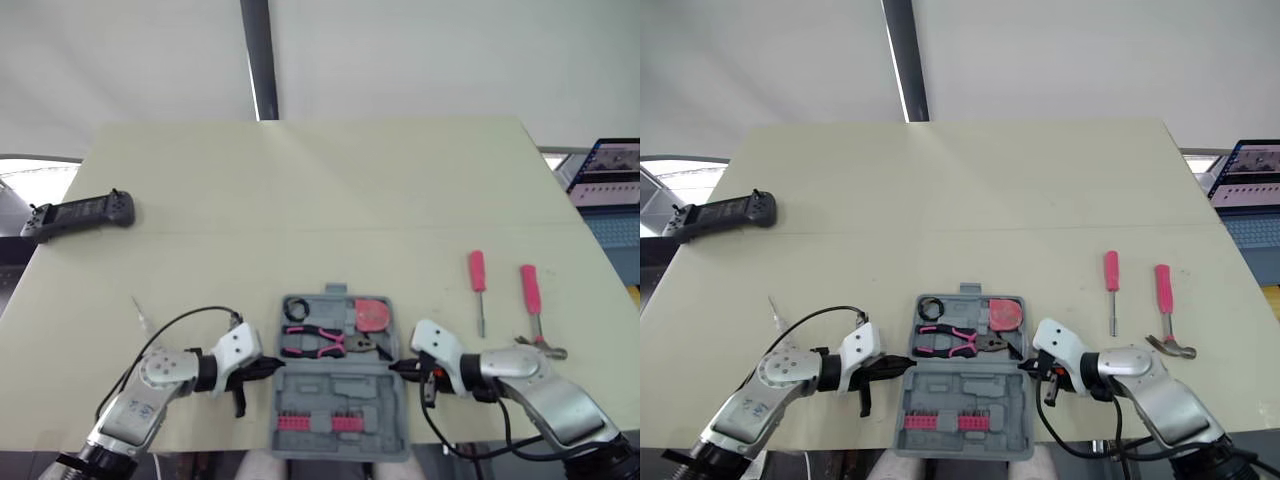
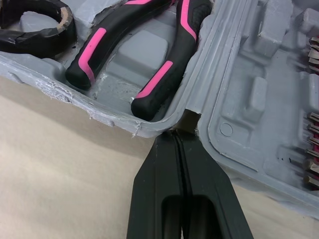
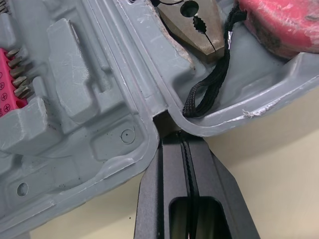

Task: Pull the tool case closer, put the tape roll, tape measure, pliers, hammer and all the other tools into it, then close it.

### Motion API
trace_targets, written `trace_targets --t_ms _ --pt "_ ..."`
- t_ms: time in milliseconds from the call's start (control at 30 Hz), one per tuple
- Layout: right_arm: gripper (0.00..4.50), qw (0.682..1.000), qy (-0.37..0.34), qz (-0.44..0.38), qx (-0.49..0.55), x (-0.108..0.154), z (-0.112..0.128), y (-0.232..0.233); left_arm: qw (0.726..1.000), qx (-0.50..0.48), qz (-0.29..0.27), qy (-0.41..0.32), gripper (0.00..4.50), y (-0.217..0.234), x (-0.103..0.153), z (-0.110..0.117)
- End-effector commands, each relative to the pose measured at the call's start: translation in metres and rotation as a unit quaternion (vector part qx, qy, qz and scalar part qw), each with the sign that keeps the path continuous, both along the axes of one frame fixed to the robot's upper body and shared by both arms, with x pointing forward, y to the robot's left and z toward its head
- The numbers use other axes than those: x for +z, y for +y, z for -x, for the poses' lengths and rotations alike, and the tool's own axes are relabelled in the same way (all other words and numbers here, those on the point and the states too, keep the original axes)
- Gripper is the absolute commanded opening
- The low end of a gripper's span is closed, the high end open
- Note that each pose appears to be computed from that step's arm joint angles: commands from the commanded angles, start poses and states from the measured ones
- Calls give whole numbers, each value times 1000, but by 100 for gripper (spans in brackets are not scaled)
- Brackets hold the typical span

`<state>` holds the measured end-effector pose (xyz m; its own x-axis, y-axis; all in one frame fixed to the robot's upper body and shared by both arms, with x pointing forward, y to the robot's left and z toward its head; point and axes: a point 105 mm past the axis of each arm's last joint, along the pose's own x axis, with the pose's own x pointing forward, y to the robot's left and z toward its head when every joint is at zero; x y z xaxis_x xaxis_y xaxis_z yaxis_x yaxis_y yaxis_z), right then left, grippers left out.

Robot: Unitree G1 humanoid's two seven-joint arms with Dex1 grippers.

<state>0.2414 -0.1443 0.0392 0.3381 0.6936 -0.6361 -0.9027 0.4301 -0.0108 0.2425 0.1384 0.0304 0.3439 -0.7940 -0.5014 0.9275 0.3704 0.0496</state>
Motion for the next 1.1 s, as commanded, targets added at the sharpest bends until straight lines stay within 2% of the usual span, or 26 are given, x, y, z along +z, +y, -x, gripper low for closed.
trace_targets --t_ms 33,567,1100 --pt "0 1000 -18 -1 -13 3 -8 2 1000 -14 8 -17 2 -8 6 -1" --pt "0 998 -39 17 -44 1 -25 -4 1000 8 13 -26 2 -9 4 -8" --pt "0 997 -52 14 -56 4 -33 0 998 31 5 -45 2 1 5 -26"
